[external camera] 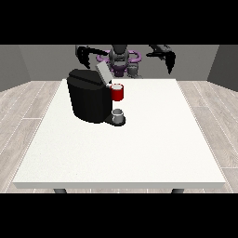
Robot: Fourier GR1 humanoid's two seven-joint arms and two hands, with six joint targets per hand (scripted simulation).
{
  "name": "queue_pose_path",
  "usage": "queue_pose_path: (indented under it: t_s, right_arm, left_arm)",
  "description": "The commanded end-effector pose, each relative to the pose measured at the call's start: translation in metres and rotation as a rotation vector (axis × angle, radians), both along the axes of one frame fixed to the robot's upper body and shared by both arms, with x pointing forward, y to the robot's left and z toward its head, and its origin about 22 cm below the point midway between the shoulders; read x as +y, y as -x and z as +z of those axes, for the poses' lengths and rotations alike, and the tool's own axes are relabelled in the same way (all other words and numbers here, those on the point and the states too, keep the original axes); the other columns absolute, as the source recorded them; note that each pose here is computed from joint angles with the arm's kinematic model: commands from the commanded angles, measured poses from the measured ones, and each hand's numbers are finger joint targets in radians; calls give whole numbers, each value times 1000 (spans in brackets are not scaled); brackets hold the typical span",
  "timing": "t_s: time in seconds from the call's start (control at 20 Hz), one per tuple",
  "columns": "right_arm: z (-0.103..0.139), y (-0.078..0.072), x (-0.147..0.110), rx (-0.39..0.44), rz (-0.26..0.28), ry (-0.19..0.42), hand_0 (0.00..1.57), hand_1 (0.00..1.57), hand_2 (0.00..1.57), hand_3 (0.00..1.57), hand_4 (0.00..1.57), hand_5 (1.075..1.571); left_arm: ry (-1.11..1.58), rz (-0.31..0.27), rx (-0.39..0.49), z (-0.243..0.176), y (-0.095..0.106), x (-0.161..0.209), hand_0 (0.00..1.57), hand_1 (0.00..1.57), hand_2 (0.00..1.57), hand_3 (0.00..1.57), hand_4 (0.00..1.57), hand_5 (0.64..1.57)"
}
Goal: Insert the coffee pod into the coffee machine and close the lid
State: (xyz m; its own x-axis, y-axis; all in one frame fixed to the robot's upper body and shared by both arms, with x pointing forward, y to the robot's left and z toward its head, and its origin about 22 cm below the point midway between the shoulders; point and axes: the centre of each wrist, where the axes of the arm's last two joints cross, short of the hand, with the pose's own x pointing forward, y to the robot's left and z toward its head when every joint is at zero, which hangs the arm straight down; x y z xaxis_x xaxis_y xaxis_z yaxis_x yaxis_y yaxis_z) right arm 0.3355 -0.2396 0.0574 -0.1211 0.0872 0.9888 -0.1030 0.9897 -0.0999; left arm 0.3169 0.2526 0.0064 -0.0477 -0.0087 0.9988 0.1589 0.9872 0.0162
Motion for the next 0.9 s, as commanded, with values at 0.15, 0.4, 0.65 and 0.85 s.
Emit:
queue_pose_path:
  t_s: [0.15,0.4,0.65,0.85]
  right_arm:
    - [-4,-17,8,16,17,0,0,0,0,0,0,1571]
    - [10,-35,9,3,24,60,0,0,0,0,0,1571]
    - [15,-44,26,-47,50,74,0,0,0,0,0,1571]
    - [10,-46,13,-37,42,76,0,0,0,0,40,1571]
  left_arm:
    - [-2,21,-28,15,9,-11,0,0,0,0,0,1571]
    - [7,27,-47,22,11,10,0,0,0,0,0,1571]
    - [-19,56,-93,23,5,25,0,0,0,0,0,1571]
    - [-45,36,-79,12,23,30,0,0,0,0,0,1571]
